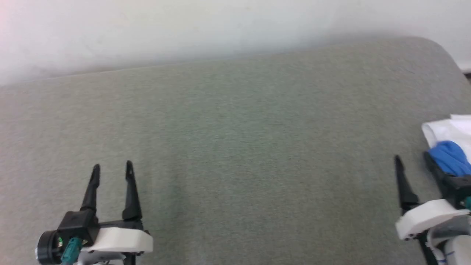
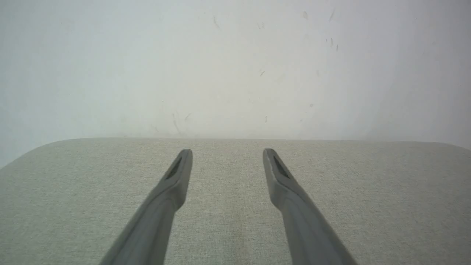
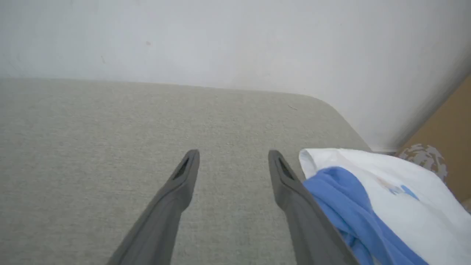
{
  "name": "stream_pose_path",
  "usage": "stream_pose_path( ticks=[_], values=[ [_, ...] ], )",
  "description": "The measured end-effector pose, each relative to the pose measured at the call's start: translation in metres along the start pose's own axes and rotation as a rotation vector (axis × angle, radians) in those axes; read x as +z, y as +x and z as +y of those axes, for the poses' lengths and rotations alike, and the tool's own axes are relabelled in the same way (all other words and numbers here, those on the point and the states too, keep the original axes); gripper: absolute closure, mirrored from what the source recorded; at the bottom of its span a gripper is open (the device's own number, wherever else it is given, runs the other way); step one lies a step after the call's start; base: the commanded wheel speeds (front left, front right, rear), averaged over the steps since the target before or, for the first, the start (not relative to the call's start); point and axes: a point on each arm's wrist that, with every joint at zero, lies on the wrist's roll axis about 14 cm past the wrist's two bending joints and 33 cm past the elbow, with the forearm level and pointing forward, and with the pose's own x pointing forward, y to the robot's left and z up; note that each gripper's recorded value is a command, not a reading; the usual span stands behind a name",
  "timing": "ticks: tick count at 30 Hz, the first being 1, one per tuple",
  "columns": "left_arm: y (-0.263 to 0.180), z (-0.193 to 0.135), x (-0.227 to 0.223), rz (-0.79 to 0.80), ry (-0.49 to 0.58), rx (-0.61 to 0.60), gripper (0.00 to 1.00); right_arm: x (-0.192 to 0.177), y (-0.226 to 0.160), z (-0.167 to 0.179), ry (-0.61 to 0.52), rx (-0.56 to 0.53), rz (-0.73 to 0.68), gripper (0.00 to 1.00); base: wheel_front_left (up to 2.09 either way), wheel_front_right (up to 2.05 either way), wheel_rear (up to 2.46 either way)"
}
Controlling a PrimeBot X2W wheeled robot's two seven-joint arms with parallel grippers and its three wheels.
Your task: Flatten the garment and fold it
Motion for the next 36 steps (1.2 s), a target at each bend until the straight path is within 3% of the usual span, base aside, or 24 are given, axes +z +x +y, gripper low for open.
stream_pose_path(
  ticks=[5,9,18,29,30,36],
  values=[
    [-0.019,0.039,0.005,0.0,0.045,0.098,0.0,0.037,0.01,0.057,0.059,0.13,-0.122,0.0,0.0,0.0,0.0],
    [-0.033,0.062,0.007,0.009,0.084,0.146,0.0,0.058,0.003,0.082,0.083,0.187,-0.177,0.0,0.0,0.0,0.0],
    [-0.055,0.068,-0.004,0.057,0.119,0.131,0.0,0.063,-0.03,0.087,0.09,0.178,-0.172,0.0,0.0,0.0,0.0],
    [-0.057,0.065,-0.007,0.079,0.134,0.098,0.0,0.065,-0.04,0.091,0.09,0.178,-0.176,0.0,0.0,0.0,0.0],
    [-0.057,0.066,-0.007,0.081,0.134,0.099,1.0,0.065,-0.04,0.091,0.091,0.179,-0.177,1.0,0.0,0.0,0.0],
    [-0.057,0.065,-0.007,0.08,0.133,0.099,1.0,0.065,-0.039,0.091,0.09,0.179,-0.176,1.0,0.0,0.0,0.0]
  ],
)
